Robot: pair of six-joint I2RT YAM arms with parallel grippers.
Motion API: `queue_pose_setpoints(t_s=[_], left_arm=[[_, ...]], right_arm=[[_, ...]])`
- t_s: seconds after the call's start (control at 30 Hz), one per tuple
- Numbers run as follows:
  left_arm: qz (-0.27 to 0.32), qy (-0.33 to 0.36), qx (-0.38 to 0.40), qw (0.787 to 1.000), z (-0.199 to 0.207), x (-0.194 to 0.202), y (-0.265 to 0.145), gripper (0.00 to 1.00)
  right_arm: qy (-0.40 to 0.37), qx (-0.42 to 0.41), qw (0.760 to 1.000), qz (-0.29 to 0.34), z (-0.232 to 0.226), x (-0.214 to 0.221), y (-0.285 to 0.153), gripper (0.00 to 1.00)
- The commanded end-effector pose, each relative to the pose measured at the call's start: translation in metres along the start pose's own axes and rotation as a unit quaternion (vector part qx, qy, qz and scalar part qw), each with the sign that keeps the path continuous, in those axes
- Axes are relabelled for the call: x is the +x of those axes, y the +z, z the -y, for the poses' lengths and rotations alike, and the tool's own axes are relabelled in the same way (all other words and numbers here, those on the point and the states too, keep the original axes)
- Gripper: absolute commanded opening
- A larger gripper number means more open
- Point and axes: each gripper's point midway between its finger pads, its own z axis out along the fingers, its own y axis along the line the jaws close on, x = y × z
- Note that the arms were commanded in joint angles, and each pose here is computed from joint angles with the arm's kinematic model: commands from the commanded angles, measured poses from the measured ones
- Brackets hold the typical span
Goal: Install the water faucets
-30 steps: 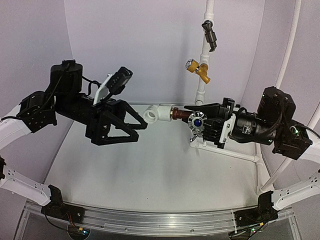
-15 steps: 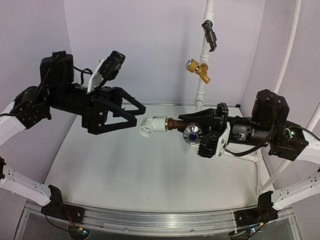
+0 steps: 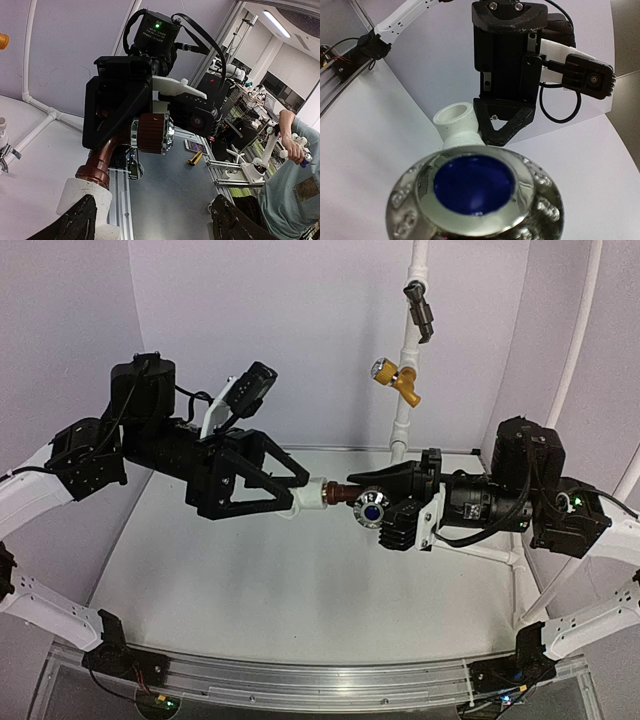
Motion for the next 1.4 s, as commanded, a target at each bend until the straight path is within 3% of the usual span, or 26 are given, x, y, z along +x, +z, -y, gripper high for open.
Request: queue_pose_setpoints(t_s=[0.0, 0.37, 0.6, 0.93, 1.37], left_arm=[[-0.016, -0.015, 0.017, 1.000, 0.002, 0.013, 0.002, 0.78], [-0.026, -0.031, -0.005, 0.999, -0.009, 0.028, 0.001, 0.77], [-0.003, -0.022, -0.069, 0.997, -0.029, 0.019, -0.002, 0.80], [0.062, -0.020, -0.023, 0.998, -0.001, -0.005, -0.014, 0.90], [0.079, -0.023, 0.032, 0.996, 0.016, -0.017, -0.012, 0.91]], right_arm=[[0.014, 0.095, 0.995, 0.016, 0.059, -0.017, -0.013, 0.00], [0.054, 0.133, 0.990, 0.013, 0.082, -0.018, -0.016, 0.00], [0.074, 0.116, 0.989, 0.061, 0.078, -0.035, -0.024, 0.00], [0.039, 0.070, 0.995, 0.065, 0.052, -0.034, -0.023, 0.00], [0.026, 0.029, 0.997, 0.065, 0.025, -0.035, -0.015, 0.00]])
